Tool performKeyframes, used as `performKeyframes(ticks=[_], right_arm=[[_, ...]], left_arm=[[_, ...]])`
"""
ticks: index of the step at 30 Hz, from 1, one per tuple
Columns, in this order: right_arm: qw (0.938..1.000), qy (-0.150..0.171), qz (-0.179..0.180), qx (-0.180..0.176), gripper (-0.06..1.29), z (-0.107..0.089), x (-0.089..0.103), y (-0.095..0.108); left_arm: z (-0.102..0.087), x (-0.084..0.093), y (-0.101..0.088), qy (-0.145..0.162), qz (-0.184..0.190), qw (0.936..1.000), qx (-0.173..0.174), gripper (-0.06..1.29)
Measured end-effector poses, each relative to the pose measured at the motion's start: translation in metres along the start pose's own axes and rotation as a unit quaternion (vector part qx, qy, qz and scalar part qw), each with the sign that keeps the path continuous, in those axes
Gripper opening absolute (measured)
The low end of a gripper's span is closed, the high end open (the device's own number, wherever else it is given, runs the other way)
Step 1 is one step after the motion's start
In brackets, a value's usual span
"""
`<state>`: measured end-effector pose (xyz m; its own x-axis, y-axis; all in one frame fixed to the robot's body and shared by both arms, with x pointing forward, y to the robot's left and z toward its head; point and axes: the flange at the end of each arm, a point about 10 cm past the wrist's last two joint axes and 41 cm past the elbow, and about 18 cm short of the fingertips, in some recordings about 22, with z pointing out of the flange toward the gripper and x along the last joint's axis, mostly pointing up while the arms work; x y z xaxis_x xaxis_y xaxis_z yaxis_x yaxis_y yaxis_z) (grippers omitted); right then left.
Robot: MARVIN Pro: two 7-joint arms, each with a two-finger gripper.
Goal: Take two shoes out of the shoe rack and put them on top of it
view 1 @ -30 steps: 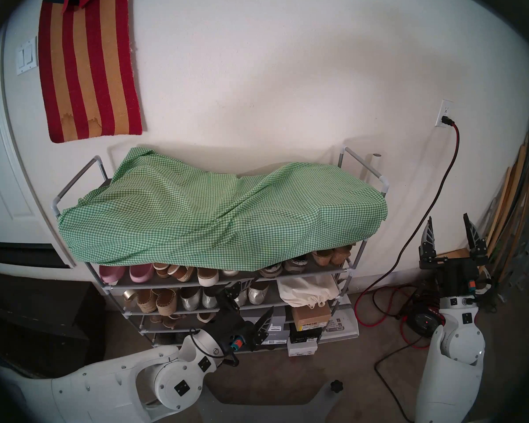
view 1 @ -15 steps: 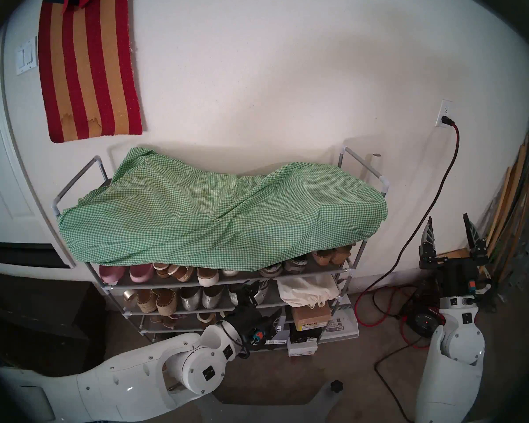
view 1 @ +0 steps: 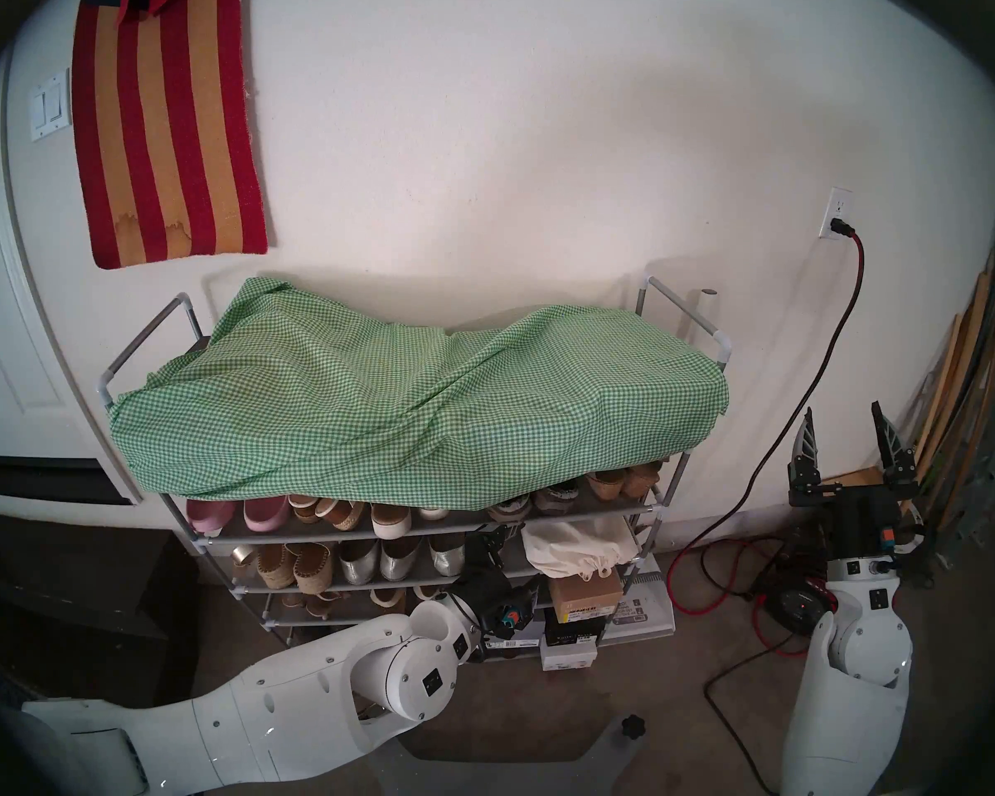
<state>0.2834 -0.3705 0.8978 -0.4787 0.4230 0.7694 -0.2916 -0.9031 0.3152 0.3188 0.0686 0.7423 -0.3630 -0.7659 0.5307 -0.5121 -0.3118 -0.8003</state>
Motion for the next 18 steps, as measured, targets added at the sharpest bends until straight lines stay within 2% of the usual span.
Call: performKeyframes(ticks=[10, 18], right_arm=[[1.0, 0.0, 0.0, 0.0, 1.23, 0.0, 0.0, 0.0], [1.0, 0.0, 0.0, 0.0, 1.23, 0.0, 0.0, 0.0]], left_arm=[[0.016, -0.009, -0.01, -0.011, 0.011, 0.9993, 0.035, 1.27], [0.027, -0.02, -0.016, -0.026, 0.027, 0.9983, 0.044, 1.27]])
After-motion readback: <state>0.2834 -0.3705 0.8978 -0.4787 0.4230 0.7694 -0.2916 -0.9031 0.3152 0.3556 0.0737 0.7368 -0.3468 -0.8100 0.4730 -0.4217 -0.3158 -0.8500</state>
